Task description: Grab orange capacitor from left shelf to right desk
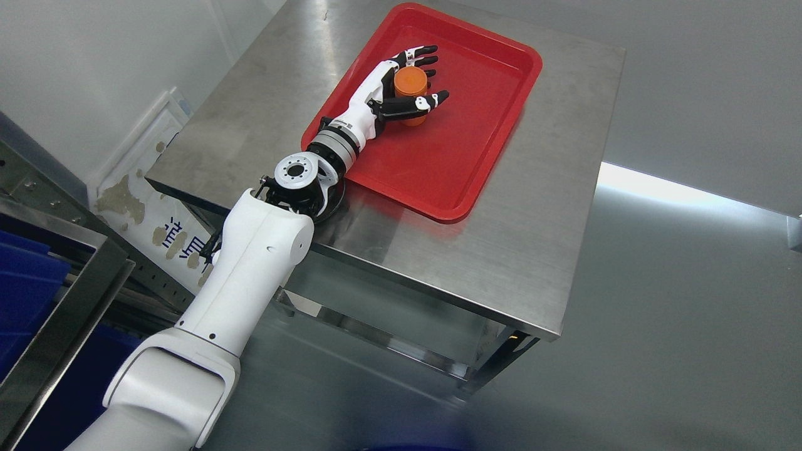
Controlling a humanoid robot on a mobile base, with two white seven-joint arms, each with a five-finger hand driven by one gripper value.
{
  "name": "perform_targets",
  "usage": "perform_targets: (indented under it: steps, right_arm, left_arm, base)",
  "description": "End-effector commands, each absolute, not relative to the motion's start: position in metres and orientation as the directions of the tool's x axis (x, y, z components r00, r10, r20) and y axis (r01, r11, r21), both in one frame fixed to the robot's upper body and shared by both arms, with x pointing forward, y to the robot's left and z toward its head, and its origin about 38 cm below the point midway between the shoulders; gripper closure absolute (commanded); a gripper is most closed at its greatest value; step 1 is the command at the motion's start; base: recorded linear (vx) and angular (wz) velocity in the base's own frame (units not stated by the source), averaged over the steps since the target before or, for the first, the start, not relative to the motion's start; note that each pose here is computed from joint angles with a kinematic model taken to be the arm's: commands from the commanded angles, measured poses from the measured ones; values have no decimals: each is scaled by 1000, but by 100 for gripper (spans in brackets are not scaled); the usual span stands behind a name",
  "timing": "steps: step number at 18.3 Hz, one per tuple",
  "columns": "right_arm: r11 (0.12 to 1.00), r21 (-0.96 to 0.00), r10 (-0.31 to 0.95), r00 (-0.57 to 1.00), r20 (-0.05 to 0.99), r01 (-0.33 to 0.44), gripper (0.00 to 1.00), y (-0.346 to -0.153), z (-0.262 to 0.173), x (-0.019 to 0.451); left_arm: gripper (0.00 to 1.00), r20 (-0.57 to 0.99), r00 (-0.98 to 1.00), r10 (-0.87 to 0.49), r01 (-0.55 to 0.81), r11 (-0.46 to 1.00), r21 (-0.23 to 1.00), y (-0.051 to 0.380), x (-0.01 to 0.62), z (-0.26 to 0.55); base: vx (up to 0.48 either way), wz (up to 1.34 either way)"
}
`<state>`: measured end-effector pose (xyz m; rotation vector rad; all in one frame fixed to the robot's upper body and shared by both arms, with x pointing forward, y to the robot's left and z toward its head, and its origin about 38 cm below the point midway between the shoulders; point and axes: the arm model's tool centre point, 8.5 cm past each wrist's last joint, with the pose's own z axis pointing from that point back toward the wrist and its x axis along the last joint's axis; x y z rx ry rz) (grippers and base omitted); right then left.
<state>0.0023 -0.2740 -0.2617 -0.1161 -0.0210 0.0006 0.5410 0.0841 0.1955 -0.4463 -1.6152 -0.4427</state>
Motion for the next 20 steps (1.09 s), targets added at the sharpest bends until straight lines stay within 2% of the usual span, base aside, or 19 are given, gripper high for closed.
perform_targets:
  steps: [1, 7, 11, 16, 20]
  right_arm:
    - [991, -134, -7, 1000, 21, 9, 0, -285, -261, -4]
    - [991, -134, -7, 1000, 21, 9, 0, -285, -261, -4]
    - [991, -134, -7, 1000, 21, 9, 0, -285, -261, -4]
    - [991, -134, -7, 1000, 21, 9, 0, -285, -261, -4]
    - [991, -134, -7, 1000, 21, 9, 0, -285, -261, -4]
  left_arm:
    - [4, 978, -195, 77, 542, 839, 42, 94, 544, 245]
    - [0, 932, -335, 135, 554, 829, 80, 91, 542, 315]
    - [0, 898, -400, 183, 484, 874, 37, 126, 554, 358]
    - [0, 924, -354, 143, 379, 925, 2, 161, 557, 325]
    - [0, 933, -309, 184, 327, 942, -77, 192, 548, 307]
  base:
    - [0, 0]
    - [0, 0]
    - [0, 0]
    - [0, 0]
    - [0, 0]
